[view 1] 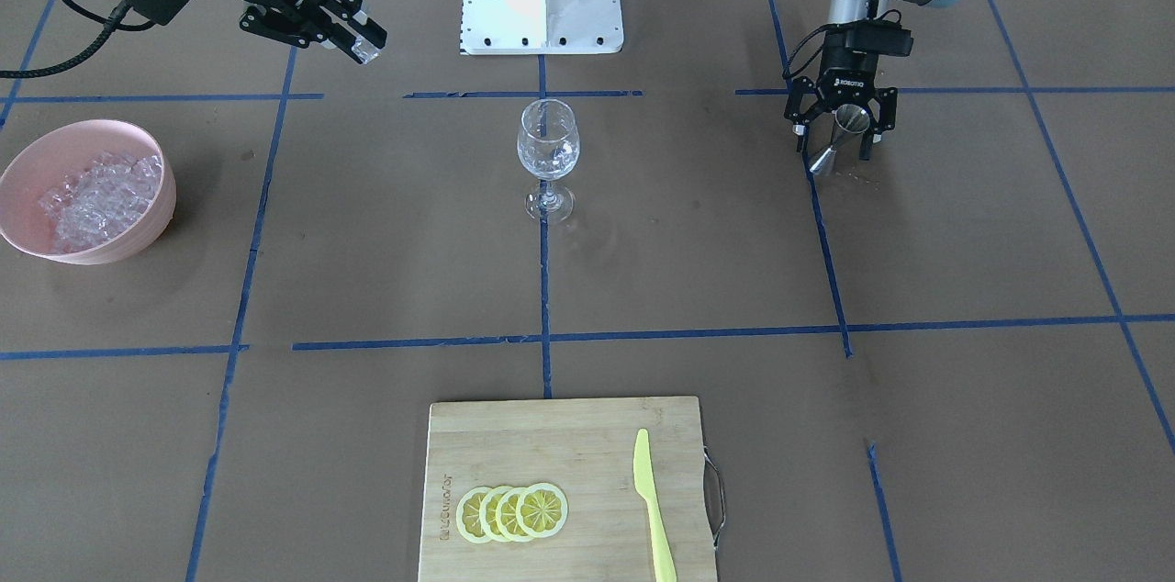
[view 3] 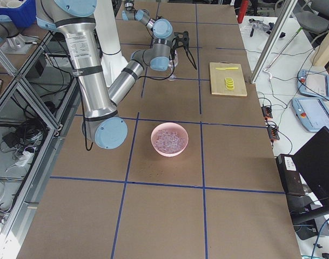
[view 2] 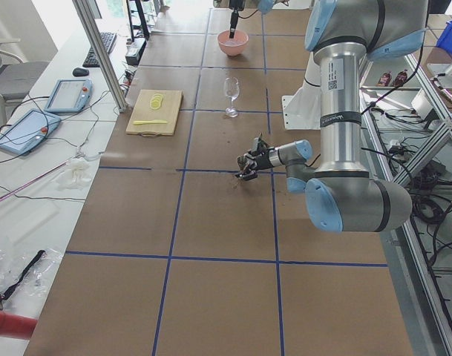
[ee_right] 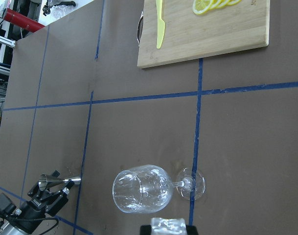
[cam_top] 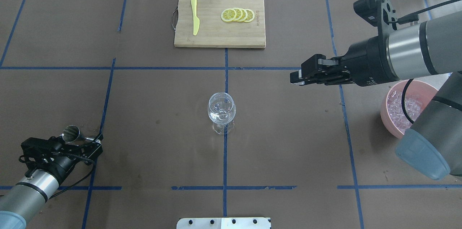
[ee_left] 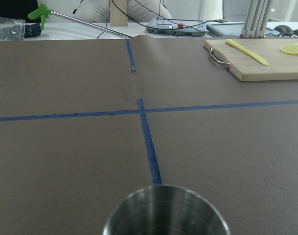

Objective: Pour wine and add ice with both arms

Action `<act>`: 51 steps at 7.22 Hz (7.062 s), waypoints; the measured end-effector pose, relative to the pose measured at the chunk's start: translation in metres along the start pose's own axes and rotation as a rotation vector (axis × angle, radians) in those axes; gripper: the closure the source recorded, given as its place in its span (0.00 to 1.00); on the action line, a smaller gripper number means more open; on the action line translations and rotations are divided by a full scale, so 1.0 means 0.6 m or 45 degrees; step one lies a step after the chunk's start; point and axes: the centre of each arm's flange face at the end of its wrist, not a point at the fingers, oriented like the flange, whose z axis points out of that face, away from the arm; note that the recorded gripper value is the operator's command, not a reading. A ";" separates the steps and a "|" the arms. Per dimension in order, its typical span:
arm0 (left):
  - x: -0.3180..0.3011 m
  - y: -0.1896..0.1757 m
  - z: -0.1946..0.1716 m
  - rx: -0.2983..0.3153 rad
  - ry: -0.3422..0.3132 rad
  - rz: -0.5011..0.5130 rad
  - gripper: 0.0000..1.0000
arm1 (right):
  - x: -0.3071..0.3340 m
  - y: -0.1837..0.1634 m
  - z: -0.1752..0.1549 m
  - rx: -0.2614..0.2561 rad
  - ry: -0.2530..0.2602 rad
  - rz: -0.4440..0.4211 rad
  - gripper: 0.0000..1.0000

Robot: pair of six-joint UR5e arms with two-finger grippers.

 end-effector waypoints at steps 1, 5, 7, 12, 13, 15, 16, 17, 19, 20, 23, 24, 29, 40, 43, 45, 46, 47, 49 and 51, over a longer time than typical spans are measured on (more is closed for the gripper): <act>-0.009 -0.007 -0.015 -0.055 0.011 0.016 0.00 | -0.007 0.001 0.008 0.001 -0.006 -0.002 1.00; -0.002 -0.028 -0.069 -0.364 0.023 0.079 0.00 | -0.057 0.001 0.071 -0.003 -0.031 -0.011 1.00; -0.028 -0.019 -0.096 -0.551 0.027 0.107 0.00 | -0.103 0.017 0.108 0.001 -0.006 -0.003 1.00; -0.029 -0.108 -0.217 -0.901 0.061 0.101 0.00 | -0.141 0.109 0.222 -0.015 0.071 -0.009 1.00; -0.013 -0.130 -0.235 -0.954 0.031 0.113 0.00 | -0.145 0.110 0.238 -0.010 0.081 -0.010 1.00; 0.000 -0.147 -0.251 -1.011 -0.010 0.130 0.00 | -0.147 0.102 0.255 0.027 0.101 -0.016 1.00; 0.001 -0.148 -0.253 -1.019 -0.018 0.133 0.00 | -0.142 0.097 0.262 0.052 0.116 -0.020 1.00; 0.000 -0.148 -0.253 -1.021 -0.023 0.134 0.00 | -0.138 0.093 0.269 0.072 0.131 -0.021 1.00; -0.002 -0.152 -0.252 -1.022 -0.029 0.128 0.00 | -0.136 0.087 0.279 0.094 0.147 -0.020 0.89; -0.003 -0.155 -0.252 -1.032 -0.029 0.117 0.00 | -0.141 0.085 0.284 0.098 0.146 -0.015 0.56; -0.007 -0.162 -0.251 -1.044 -0.031 0.102 0.00 | -0.151 0.081 0.287 0.104 0.137 -0.007 0.01; -0.008 -0.164 -0.250 -1.041 -0.031 0.100 0.00 | -0.151 0.080 0.287 0.106 0.137 -0.007 0.00; -0.070 -0.287 -0.197 -0.919 0.066 0.236 0.00 | -0.138 0.029 0.216 0.122 0.211 0.024 0.00; -0.560 -0.607 0.043 -0.910 0.013 0.205 0.00 | 0.482 -0.322 -0.132 -0.262 0.820 -0.289 0.00; -0.639 -0.526 0.033 -1.028 -0.016 -0.017 0.00 | 0.650 -0.355 -0.241 -0.311 0.826 -0.232 0.00; -0.650 -0.513 0.028 -1.042 -0.027 -0.044 0.00 | 0.677 -0.373 -0.280 -0.264 0.917 -0.222 0.00; -0.651 -0.513 0.028 -1.043 -0.029 -0.047 0.00 | 0.701 -0.363 -0.298 -0.257 0.928 -0.186 0.00; -0.652 -0.513 0.027 -1.045 -0.031 -0.049 0.00 | 0.741 -0.336 -0.321 -0.257 0.918 -0.130 0.00; -0.654 -0.512 0.028 -1.049 -0.034 -0.054 0.00 | 0.817 -0.265 -0.384 -0.215 0.843 -0.020 0.00; -0.656 -0.509 0.027 -1.052 -0.038 -0.059 0.00 | 0.858 -0.217 -0.430 -0.171 0.810 0.058 0.00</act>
